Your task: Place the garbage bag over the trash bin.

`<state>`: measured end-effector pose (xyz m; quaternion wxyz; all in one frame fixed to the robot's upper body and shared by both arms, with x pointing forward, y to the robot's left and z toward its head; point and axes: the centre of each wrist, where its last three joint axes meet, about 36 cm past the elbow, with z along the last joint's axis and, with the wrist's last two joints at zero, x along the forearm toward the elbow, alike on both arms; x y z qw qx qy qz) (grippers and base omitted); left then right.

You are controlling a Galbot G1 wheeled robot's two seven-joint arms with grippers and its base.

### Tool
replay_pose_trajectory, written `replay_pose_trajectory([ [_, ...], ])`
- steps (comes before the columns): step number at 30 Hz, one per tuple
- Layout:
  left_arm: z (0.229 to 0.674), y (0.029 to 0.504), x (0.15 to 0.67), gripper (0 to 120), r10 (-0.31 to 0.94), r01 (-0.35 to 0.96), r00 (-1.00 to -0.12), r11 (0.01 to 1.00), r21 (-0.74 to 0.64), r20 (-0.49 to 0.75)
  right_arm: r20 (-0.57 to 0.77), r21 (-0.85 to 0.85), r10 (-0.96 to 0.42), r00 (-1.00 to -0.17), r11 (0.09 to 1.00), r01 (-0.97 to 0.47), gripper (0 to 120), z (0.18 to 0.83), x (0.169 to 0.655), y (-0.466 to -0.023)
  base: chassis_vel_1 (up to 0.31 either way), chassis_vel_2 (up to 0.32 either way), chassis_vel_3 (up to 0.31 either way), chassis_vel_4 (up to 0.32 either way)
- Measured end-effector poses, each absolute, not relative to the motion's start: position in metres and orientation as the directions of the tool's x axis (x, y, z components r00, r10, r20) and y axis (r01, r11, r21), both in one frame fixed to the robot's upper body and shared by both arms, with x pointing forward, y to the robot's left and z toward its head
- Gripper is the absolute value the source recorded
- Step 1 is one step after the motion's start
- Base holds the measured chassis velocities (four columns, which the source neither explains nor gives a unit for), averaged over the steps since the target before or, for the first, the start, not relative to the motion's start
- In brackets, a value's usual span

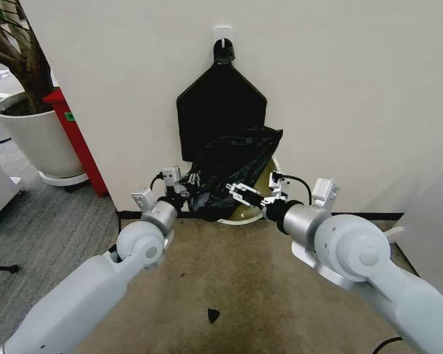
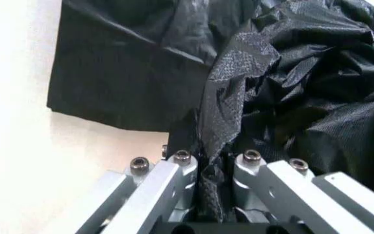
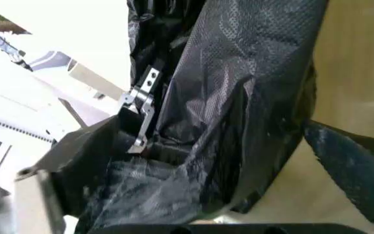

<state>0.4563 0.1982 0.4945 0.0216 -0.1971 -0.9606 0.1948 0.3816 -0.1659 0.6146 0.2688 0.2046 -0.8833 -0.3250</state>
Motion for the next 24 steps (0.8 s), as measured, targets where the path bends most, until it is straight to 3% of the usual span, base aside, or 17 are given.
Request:
replay_pose_trajectory([
  [18, 0.494, 0.192, 0.464, 4, 0.384, 0.369, -0.922, 0.843, -0.391, -0.045, 0.342, 0.715, -0.56, -0.754, 0.676, -0.178, 27, 0.615, 0.383, -0.164, 0.0, 0.0, 0.0, 0.0],
  [21, 0.494, 0.192, 0.464, 4, 0.384, 0.37, -0.922, 0.842, -0.393, -0.045, 0.342, 0.717, -0.562, -0.753, 0.674, -0.178, 20, 0.615, 0.381, -0.165, 0.0, 0.0, 0.0, 0.0],
  [24, 0.493, 0.191, 0.465, 4, 0.382, 0.367, -0.923, 0.842, -0.396, -0.043, 0.343, 0.719, -0.563, -0.752, 0.672, -0.176, 5, 0.615, 0.374, -0.169, 0.0, 0.0, 0.0, 0.0],
])
